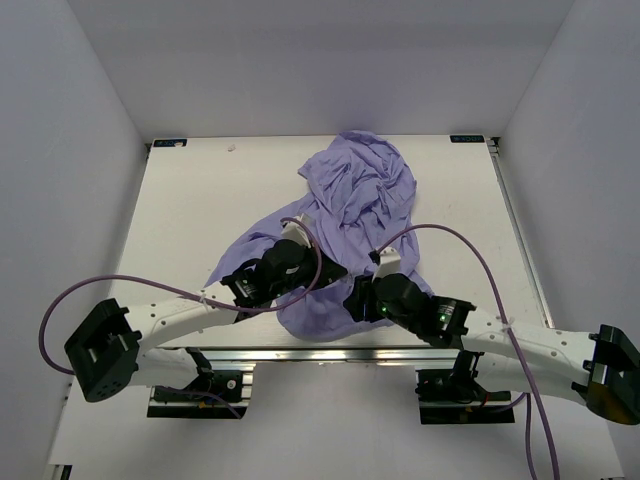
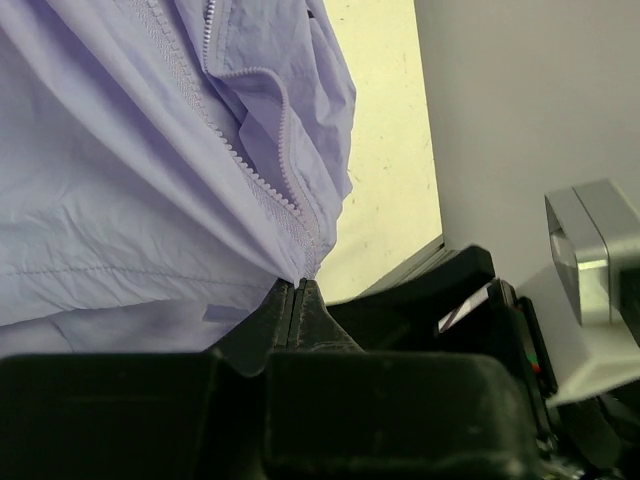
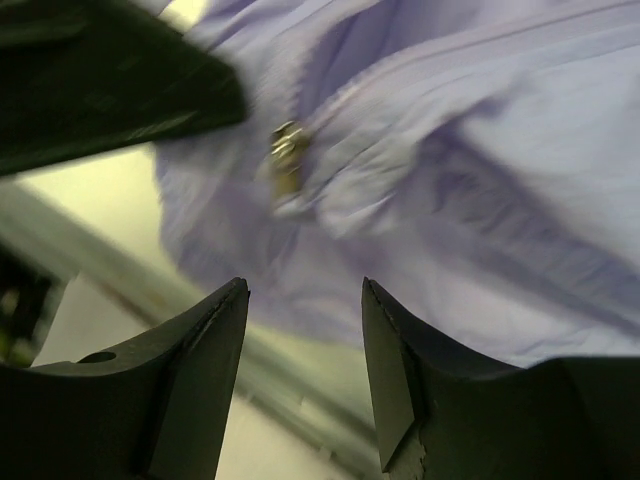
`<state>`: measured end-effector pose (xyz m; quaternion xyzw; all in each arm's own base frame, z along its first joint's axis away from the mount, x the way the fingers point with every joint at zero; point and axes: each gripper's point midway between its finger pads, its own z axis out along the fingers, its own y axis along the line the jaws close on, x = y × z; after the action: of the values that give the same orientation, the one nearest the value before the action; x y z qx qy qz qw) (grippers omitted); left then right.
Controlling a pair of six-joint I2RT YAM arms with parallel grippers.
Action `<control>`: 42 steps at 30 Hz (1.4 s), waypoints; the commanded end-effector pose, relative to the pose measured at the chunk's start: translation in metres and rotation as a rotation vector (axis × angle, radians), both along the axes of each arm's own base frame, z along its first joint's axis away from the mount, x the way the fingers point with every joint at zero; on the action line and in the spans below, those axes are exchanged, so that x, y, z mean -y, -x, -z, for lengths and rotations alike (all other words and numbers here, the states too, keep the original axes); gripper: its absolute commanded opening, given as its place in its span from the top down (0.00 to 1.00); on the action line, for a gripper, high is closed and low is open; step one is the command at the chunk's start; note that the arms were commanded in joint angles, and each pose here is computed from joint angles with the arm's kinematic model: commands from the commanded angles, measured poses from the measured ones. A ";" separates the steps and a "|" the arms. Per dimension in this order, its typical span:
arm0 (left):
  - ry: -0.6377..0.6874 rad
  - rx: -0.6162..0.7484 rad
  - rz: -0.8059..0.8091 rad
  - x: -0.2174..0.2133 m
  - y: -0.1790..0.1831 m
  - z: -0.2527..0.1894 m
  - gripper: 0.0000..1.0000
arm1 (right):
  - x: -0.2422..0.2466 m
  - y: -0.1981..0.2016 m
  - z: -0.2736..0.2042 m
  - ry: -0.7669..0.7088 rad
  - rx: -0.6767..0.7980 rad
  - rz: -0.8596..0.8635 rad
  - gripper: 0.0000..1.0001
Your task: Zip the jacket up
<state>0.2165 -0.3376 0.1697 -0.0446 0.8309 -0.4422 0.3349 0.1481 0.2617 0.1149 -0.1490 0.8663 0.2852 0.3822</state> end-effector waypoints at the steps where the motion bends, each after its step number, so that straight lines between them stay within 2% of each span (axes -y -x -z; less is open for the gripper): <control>1: 0.036 0.020 -0.011 -0.001 0.002 -0.016 1.00 | 0.001 -0.032 -0.016 -0.064 0.102 0.173 0.45; 13: 0.047 0.008 -0.002 0.003 0.005 -0.015 1.00 | -0.012 -0.045 -0.017 -0.109 0.139 0.250 0.47; 17: 0.048 0.006 -0.009 0.002 0.005 -0.016 1.00 | -0.013 -0.047 -0.013 -0.115 0.143 0.275 0.53; 24: 0.048 0.009 -0.015 0.000 0.006 -0.017 1.00 | -0.011 -0.046 -0.011 -0.068 0.144 0.290 0.79; 25: 0.046 0.009 -0.016 0.000 0.006 -0.015 1.00 | -0.008 -0.046 -0.013 -0.074 0.148 0.302 0.89; 28: 0.038 0.007 -0.015 -0.001 0.006 -0.013 1.00 | -0.006 -0.044 -0.017 -0.100 0.146 0.302 1.00; 33: 0.002 0.006 -0.022 -0.005 0.006 -0.006 1.00 | -0.009 -0.035 -0.028 -0.086 0.132 0.239 1.00; 35: -0.023 0.007 -0.021 -0.007 0.006 -0.002 1.00 | -0.001 -0.028 -0.021 -0.022 0.108 0.207 1.00; 42: -0.085 0.049 0.046 -0.006 0.011 0.002 1.00 | 0.004 -0.008 -0.028 0.038 0.040 0.108 1.00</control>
<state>0.2085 -0.3328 0.1587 -0.0307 0.8449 -0.4183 0.3319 0.1645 0.2593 0.1293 -0.0929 0.8663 0.2427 0.4265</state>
